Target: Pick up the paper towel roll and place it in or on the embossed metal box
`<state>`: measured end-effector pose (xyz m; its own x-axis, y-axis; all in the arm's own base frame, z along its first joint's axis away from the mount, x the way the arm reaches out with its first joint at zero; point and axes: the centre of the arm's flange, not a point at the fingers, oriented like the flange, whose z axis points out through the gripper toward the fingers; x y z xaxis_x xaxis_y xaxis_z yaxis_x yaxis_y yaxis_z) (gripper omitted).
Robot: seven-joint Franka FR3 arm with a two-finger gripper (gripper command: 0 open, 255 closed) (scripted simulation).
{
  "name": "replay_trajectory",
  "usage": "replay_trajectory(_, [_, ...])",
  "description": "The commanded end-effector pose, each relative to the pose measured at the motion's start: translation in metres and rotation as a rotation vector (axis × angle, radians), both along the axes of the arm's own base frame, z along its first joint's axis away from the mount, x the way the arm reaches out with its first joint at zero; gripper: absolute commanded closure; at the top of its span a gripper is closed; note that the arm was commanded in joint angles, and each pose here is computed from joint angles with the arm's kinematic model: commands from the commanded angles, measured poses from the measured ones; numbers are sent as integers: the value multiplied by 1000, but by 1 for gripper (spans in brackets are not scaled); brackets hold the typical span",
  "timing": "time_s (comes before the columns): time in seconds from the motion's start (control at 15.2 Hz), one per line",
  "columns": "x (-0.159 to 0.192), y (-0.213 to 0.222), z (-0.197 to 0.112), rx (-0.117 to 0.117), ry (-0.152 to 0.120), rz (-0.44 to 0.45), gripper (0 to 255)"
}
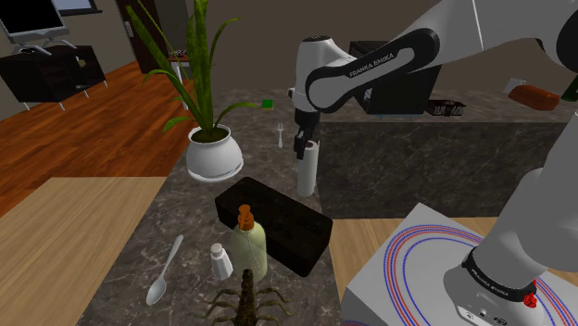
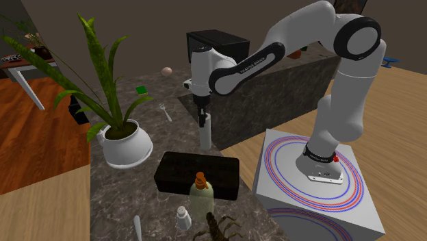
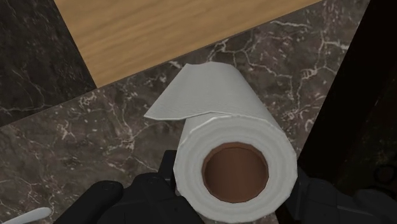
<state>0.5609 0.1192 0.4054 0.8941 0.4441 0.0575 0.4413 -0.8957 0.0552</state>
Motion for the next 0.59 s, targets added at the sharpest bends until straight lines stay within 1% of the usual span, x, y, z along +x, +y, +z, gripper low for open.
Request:
replay_trajectory(0.0, [0,-1,-1,-1,1,-1,255])
replay_trajectory(0.07, [0,-1,-1,-1,1,-1,255])
replay_trajectory(0.53, [0,-1,36,-1,1,-1,255])
